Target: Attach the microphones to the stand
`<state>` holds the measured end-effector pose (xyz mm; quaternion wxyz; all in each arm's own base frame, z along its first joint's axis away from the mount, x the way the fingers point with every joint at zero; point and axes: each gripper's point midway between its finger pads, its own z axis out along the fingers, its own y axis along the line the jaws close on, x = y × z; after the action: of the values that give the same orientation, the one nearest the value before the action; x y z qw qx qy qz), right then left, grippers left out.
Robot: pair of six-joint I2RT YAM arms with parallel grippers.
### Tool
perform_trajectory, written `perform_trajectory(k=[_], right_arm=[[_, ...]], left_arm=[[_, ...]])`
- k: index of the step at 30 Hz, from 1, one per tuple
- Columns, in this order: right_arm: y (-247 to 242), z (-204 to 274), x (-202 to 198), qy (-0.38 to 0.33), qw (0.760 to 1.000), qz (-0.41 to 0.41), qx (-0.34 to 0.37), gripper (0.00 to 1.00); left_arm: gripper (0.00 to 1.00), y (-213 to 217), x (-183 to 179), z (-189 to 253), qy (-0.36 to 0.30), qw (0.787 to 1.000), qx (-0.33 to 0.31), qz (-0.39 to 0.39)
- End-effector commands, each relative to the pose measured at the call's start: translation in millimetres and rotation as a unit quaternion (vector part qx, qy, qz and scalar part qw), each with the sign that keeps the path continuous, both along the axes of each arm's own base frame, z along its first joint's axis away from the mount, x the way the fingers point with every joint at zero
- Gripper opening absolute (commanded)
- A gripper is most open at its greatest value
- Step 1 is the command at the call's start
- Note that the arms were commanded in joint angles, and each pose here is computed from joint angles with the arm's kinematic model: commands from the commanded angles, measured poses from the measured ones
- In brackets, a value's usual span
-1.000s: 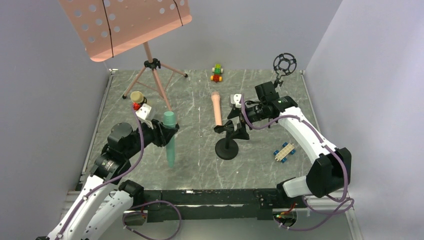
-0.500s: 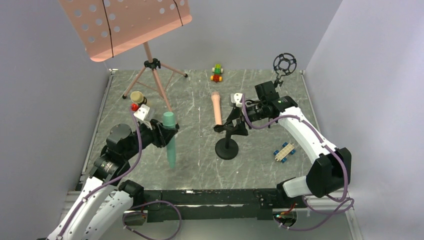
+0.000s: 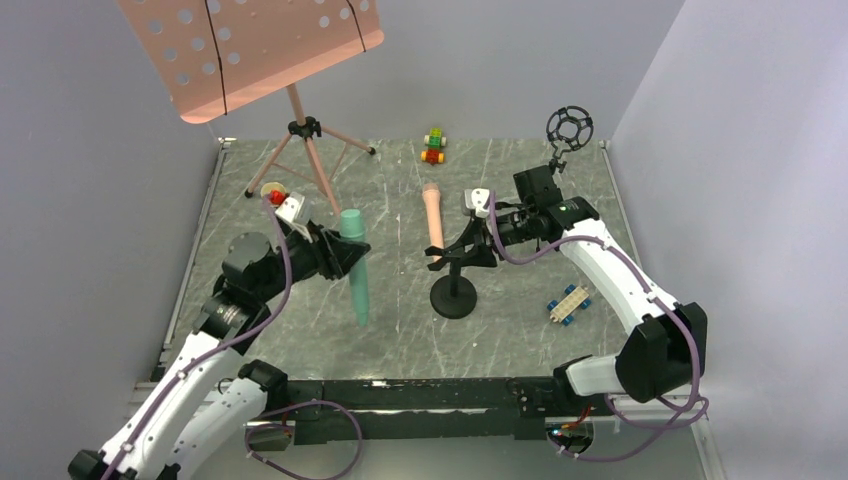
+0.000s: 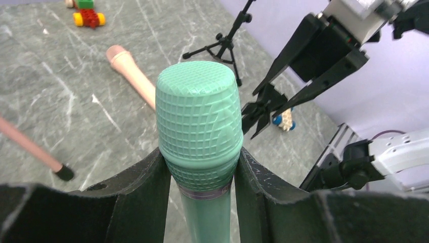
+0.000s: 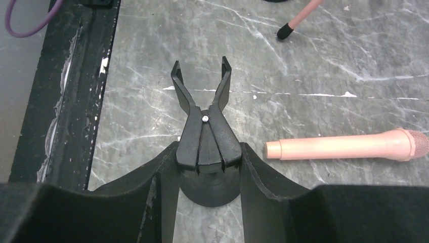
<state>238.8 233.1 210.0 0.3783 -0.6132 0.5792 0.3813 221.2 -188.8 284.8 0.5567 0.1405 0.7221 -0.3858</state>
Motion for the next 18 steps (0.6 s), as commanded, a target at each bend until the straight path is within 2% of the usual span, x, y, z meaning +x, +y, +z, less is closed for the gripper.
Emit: perform_trajectory(k=[1,7,18], right_arm=[[3,4,-5,-0.007,1.000,0.009,0.013,0.33],[4,5,-6,-0.003,1.000,0.009,0.019,0.32],[5,6,-10,0.006,1.000,0.011,0.028,0.27]], left_arm=[[0.06,-18,7,80,-0.090,0.992,-0.082,-0.030],[0.05,-48,28,108,-0.129,0.987,-0.084,-0.047],[0.05,-91,32,118,-0.188,0.975,-0.082,-0.087]])
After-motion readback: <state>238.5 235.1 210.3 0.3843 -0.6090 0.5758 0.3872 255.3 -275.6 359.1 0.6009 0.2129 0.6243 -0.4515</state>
